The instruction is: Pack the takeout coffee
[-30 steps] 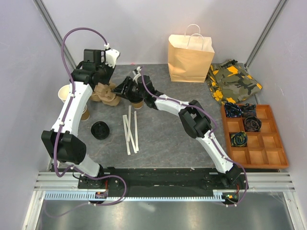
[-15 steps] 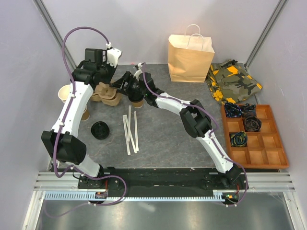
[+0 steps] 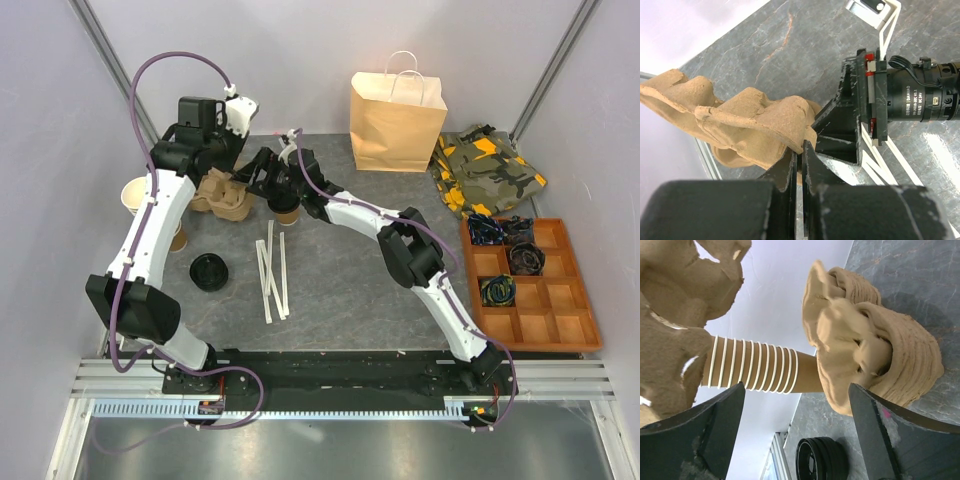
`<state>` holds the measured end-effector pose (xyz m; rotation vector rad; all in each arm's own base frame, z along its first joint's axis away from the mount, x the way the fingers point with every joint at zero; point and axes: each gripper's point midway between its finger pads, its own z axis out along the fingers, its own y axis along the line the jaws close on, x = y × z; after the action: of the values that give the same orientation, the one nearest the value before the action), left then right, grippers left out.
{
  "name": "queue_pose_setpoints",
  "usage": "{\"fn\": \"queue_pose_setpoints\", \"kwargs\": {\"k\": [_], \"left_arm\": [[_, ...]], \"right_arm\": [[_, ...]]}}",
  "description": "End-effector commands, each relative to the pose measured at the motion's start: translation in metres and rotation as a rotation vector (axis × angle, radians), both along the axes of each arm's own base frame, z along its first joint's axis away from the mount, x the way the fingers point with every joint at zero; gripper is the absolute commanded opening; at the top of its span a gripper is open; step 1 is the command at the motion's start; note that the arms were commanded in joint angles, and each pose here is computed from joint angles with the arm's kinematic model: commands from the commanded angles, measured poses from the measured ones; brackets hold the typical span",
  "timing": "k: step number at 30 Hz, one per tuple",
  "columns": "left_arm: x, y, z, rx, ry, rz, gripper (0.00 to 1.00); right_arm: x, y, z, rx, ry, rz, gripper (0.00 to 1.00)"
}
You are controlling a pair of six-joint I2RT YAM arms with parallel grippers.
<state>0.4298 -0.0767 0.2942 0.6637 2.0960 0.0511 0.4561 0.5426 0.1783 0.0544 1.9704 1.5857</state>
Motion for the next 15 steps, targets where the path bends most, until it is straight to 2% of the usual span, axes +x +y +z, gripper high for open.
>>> {"fn": "queue_pose_setpoints", "kwargs": {"k": [1, 9, 15], "left_arm": [[-0.005, -0.006, 0.041, -0.015, -0.101, -0.032, 0.02], [-0.007, -0.011, 0.056, -0.034, -0.133, -0.052, 0.02], [-0.017, -0.031, 0.069, -0.068, -0.149, -0.125, 0.02]], "right_arm": [[0.002, -0.010, 0.073, 0.046, -0.111, -0.024, 0.95], [0.006, -0.020, 0.101, 0.085, -0.138, -0.044, 0.97], [0.027, -0.058, 0.121, 0.078, -0.160, -0.094, 0.97]]}}
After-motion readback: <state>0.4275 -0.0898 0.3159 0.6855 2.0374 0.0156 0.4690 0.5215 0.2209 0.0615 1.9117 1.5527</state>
